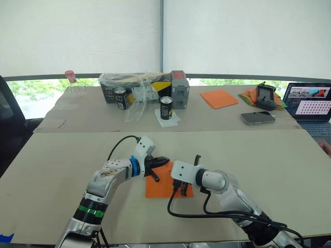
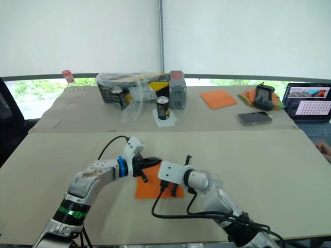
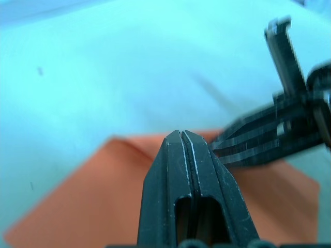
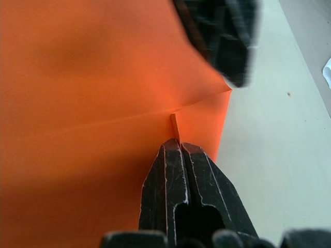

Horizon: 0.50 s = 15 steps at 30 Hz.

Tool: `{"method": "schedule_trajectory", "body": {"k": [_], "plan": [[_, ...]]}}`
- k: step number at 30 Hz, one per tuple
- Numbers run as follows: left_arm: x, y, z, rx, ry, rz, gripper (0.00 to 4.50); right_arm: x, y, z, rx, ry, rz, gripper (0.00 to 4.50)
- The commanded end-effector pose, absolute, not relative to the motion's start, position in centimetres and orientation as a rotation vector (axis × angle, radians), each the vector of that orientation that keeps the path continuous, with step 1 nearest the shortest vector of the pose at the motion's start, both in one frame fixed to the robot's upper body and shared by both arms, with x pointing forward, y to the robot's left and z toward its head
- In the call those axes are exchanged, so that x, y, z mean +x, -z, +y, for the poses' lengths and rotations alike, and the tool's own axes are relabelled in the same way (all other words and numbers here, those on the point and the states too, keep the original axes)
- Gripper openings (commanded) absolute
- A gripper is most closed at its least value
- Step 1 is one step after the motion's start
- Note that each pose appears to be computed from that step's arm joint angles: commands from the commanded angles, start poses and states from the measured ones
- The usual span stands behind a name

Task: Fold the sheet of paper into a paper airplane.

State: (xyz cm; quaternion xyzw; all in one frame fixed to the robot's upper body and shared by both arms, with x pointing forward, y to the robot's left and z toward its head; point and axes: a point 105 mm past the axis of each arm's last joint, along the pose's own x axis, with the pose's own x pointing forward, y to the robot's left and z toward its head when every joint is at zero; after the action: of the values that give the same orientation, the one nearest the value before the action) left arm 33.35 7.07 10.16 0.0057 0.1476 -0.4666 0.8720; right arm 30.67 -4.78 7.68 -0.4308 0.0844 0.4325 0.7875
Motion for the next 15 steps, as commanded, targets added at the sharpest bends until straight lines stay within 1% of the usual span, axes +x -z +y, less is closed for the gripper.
{"method": "schedule_trajectory", "body": {"k": [1,8,12,15], "plan": [[34.0,-10.4,6.4,0.057,0.999,0.272,0.0,29.7,-4.6,-5.0,-0.908,-0.985,0.319,0.02],[34.8,-8.4,4.9,0.142,1.017,0.304,0.0,29.9,-4.6,-5.3,-0.909,-0.972,0.325,0.02],[34.8,-7.0,4.8,0.231,1.031,0.338,0.0,29.9,-4.6,-5.4,-0.912,-0.967,0.326,0.02],[34.9,-6.6,4.9,0.216,1.019,0.349,0.0,29.9,-4.7,-5.5,-0.919,-0.962,0.322,0.02]]}}
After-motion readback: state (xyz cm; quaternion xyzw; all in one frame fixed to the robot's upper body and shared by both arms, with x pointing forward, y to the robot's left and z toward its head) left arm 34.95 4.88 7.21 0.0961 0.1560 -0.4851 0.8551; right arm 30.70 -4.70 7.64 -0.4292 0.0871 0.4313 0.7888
